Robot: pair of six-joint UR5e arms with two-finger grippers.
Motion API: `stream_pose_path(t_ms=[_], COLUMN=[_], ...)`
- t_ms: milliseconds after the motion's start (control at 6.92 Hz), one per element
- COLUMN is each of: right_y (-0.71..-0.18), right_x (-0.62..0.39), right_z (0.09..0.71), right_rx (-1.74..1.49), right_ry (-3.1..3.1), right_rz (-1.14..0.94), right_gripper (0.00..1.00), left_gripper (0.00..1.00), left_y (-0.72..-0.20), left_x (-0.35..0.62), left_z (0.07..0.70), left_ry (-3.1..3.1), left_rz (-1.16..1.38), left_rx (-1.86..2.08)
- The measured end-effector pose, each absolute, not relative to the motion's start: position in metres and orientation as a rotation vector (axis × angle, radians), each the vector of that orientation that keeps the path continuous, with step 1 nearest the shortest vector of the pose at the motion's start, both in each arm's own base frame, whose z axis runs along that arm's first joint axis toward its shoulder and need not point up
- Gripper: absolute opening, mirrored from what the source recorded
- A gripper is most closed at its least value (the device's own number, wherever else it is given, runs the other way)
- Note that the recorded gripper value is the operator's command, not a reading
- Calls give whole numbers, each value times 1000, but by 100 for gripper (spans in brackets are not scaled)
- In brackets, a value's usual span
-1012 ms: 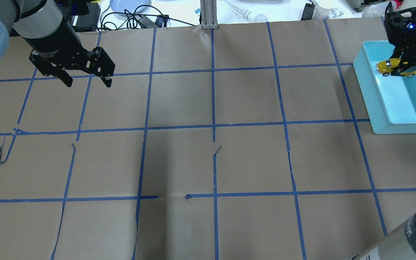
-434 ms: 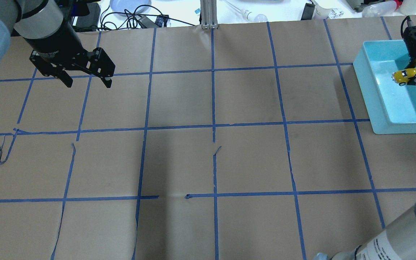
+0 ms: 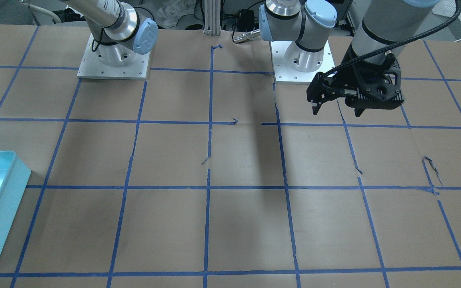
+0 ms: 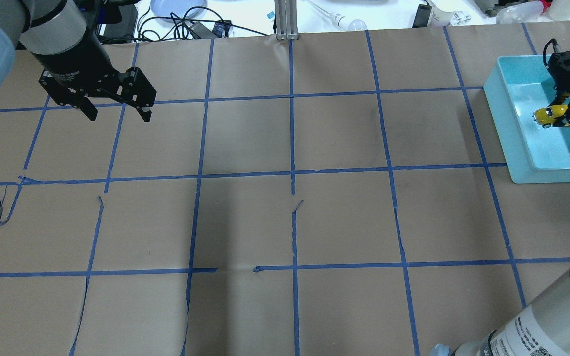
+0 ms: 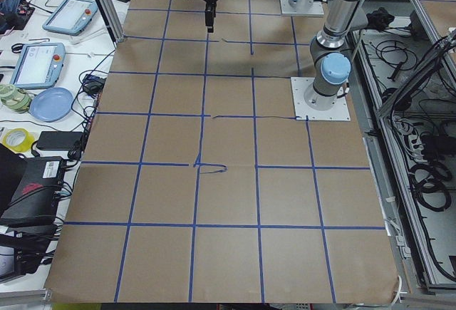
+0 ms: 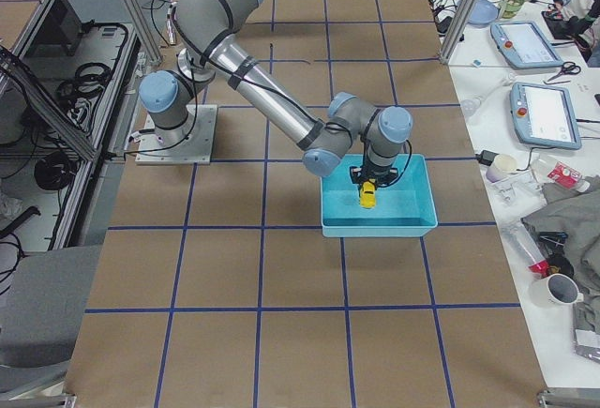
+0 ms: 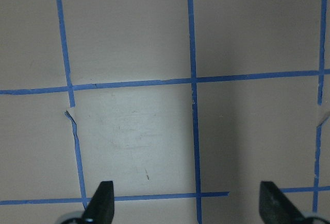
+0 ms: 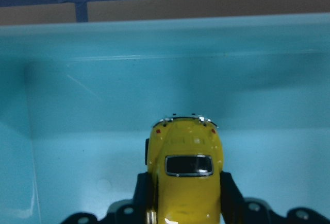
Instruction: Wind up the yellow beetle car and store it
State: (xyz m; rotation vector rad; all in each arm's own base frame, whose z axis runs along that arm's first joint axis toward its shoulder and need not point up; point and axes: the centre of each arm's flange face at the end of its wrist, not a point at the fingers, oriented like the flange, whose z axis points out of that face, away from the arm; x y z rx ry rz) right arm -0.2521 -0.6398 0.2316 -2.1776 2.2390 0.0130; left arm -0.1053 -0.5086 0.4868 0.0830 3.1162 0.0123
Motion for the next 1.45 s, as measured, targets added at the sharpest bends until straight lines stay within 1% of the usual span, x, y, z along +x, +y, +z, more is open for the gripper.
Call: stream_pose_path(t_ms=[145,289,578,723,867,1012,1156,1301,1445], right_y=[-640,-640,-637,-631,-620,-603,-590,-586,-585], right_x=[-252,-252,-251,-247,-238,-221,-194,-153,-114], right_z=[223,220,238,263,292,329,364,393,412], right_rx=[-2176,-2173,-2164,-2135,-2050,-1866,-1690,-1607,-1530], right_ry=[2237,2239,2273,2312,2373,2483,2590,2656,2714], right_rz=[7,6,6,1,4,20,31,13,-15], right_gripper=[88,91,91,92,97,98,96,93,92], left_gripper=[100,100,100,100,100,100,100,100,100], left_y=[-508,-508,-508,-508,-508,-508,-508,-508,-508], left_x=[-105,-105,-105,-105,-105,-105,-105,-105,-105], left_z=[486,486,487,488,488,488,489,489,489], left_ry=[3116,3116,3116,3116,3117,3117,3117,3116,3116], left_rz=[13,14,12,9,6,4,3,0,-3], left_rx=[83,83,83,83,84,84,84,85,85])
